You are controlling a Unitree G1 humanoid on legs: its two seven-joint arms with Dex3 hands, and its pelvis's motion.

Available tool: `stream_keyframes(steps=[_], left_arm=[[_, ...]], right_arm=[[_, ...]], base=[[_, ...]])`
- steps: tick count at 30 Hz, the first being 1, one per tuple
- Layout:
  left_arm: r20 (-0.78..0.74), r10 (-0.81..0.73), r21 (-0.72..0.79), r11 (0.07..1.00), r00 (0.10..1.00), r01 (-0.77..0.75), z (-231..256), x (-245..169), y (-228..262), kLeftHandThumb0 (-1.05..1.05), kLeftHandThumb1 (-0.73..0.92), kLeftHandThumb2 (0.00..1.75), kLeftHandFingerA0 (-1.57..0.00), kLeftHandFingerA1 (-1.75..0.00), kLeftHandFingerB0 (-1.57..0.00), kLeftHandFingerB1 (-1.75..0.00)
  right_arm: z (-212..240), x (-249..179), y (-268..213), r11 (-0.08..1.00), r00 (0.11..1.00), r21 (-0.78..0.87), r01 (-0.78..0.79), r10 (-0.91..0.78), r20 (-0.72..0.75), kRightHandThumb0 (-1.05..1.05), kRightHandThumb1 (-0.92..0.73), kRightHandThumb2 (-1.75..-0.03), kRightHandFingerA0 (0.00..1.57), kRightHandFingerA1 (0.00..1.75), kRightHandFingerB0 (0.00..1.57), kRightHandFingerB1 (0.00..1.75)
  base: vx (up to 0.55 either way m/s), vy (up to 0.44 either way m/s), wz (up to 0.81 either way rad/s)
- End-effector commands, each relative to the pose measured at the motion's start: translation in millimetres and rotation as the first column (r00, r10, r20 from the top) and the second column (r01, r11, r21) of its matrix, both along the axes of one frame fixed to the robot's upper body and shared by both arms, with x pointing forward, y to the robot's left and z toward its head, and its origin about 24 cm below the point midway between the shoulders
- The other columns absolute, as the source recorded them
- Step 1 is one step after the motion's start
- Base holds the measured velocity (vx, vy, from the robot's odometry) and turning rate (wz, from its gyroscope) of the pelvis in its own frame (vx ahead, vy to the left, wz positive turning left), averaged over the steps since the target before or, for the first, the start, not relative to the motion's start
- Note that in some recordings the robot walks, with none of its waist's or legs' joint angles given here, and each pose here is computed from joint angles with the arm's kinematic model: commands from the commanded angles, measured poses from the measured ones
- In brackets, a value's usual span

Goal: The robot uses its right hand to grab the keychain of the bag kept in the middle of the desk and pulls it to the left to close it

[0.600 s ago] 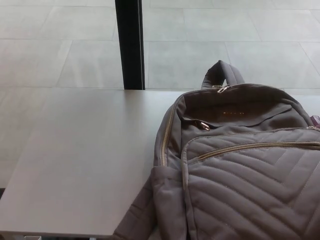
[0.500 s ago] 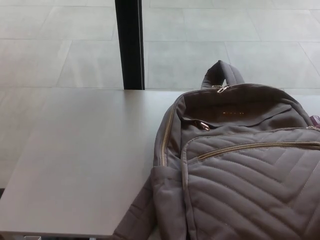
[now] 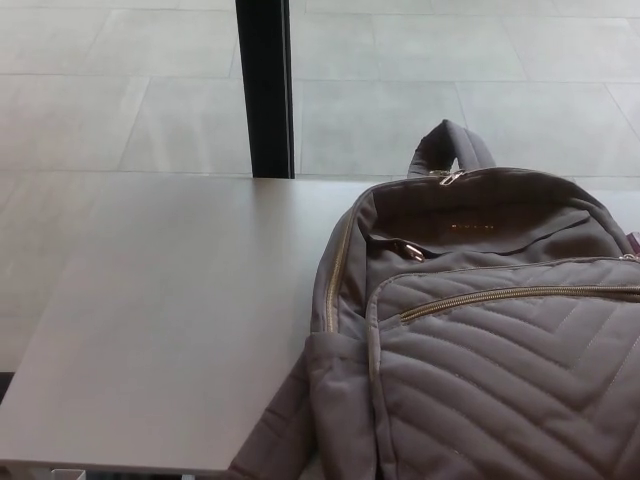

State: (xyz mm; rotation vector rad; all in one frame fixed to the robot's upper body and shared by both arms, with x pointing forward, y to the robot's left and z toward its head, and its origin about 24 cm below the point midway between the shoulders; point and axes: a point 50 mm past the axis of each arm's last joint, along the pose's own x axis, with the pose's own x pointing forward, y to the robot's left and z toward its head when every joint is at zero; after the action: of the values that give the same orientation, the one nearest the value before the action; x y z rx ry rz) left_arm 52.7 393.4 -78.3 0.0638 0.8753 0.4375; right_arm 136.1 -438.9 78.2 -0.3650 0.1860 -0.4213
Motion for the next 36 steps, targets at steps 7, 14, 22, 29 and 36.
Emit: stream_keyframes(steps=[7,14,22,29,36], left_arm=[[0.021,0.0,0.023,1.0,1.0,-0.001,6.4,1.3,7.1,-0.77,0.51,0.91,-0.55,-0.61,-0.41,-0.49],[0.011,-0.04,0.04,0.998,0.999,0.04,7.3,0.5,6.5,-0.8,0.54,0.91,-0.52,-0.6,-0.4,-0.49],[0.02,-0.024,0.026,0.999,1.0,0.024,7.0,1.4,6.6,-0.7,0.63,0.59,-0.57,-0.53,-0.44,-0.36],[0.023,-0.035,0.03,0.999,0.999,0.034,7.7,0.4,6.9,-0.81,0.53,0.91,-0.54,-0.61,-0.42,-0.49],[0.015,-0.031,0.032,0.999,0.999,0.031,7.2,1.8,7.0,-0.79,0.54,0.92,-0.54,-0.61,-0.42,-0.49]], right_arm=[[50.9,45.6,83.3,0.861,0.864,-0.131,-0.491,0.5,0.049,-0.65,-0.58,-0.89,0.18,0.48,0.06,0.36],[12.9,33.9,88.6,0.814,0.814,-0.105,-0.571,0.545,-0.2,-0.52,-0.67,-0.62,0.25,0.39,0.11,0.21],[0.8,35.2,94.1,0.727,0.742,-0.201,-0.656,0.573,-0.348,-0.46,-0.65,-0.61,0.27,0.4,0.14,0.27],[2.4,42.1,96.3,0.684,0.708,-0.237,-0.69,0.568,-0.419,-0.42,-0.65,-0.6,0.25,0.39,0.17,0.27],[14.7,54.2,99.2,0.678,0.731,-0.293,-0.674,0.553,-0.4,-0.42,-0.68,-0.61,0.28,0.4,0.19,0.28]], base=[[0.0,0.0,0.0],[0.0,0.0,0.0],[0.0,0.0,0.0],[0.0,0.0,0.0],[0.0,0.0,0.0]])
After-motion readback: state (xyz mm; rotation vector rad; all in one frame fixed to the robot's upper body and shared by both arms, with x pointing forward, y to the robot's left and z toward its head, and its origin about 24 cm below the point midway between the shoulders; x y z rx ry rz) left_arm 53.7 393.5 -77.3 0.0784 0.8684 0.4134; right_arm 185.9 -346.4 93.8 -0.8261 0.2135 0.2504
